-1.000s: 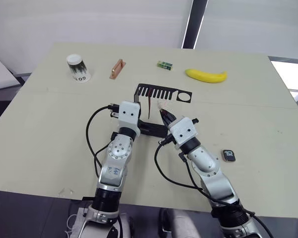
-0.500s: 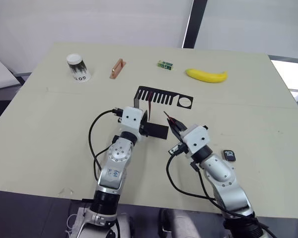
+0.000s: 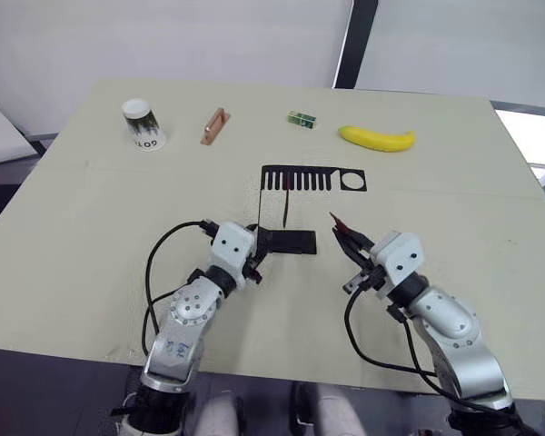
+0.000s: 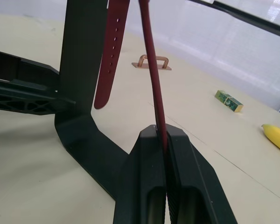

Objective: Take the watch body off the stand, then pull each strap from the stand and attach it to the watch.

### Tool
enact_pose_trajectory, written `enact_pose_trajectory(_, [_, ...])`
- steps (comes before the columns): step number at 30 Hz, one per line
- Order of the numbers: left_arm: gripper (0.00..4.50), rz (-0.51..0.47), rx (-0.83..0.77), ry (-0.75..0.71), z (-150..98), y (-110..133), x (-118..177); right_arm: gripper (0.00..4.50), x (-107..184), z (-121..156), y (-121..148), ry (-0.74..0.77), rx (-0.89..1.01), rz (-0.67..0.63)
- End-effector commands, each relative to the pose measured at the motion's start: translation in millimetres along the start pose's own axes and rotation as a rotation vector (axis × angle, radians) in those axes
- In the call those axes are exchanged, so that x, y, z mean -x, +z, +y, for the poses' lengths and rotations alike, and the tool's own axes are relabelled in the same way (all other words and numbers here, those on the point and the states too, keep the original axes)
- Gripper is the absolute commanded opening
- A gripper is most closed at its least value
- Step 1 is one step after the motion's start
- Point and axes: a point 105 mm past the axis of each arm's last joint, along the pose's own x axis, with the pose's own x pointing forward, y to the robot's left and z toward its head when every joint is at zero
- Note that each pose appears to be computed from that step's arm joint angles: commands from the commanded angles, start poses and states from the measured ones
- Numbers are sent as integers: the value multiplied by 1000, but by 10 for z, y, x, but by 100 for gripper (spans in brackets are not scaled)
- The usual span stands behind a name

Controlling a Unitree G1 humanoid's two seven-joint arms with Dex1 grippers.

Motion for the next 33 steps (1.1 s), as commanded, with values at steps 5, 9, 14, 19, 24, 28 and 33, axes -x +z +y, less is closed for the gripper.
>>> enact_pose_trajectory(5, [315, -98, -14, -170, -12, 210, 290, 0, 175, -122, 144, -3, 3, -36])
enact_pose_trajectory(9, [444, -107, 40, -257, 27, 248, 505, 0, 317, -240, 127, -39, -27, -24])
enact_pose_trajectory(14, [444, -68, 149, -554, -91, 300, 918, 0, 447, -375, 119, -34, -17, -3])
enact_pose_trajectory(19, [444, -8, 120, -586, 221, 306, 1077, 0, 541, -472, 123, -18, -74, -10])
enact_pose_trajectory(24, [444, 28, 142, -563, 550, 289, 1097, 0, 649, -371, 164, 86, -229, -12])
enact_pose_trajectory(28, [444, -18, 232, -596, 802, 427, 1023, 0, 673, -247, 307, 188, -432, -60])
enact_pose_trajectory(33, [444, -33, 367, -684, 865, 524, 889, 0, 565, 21, 397, 328, -543, -92])
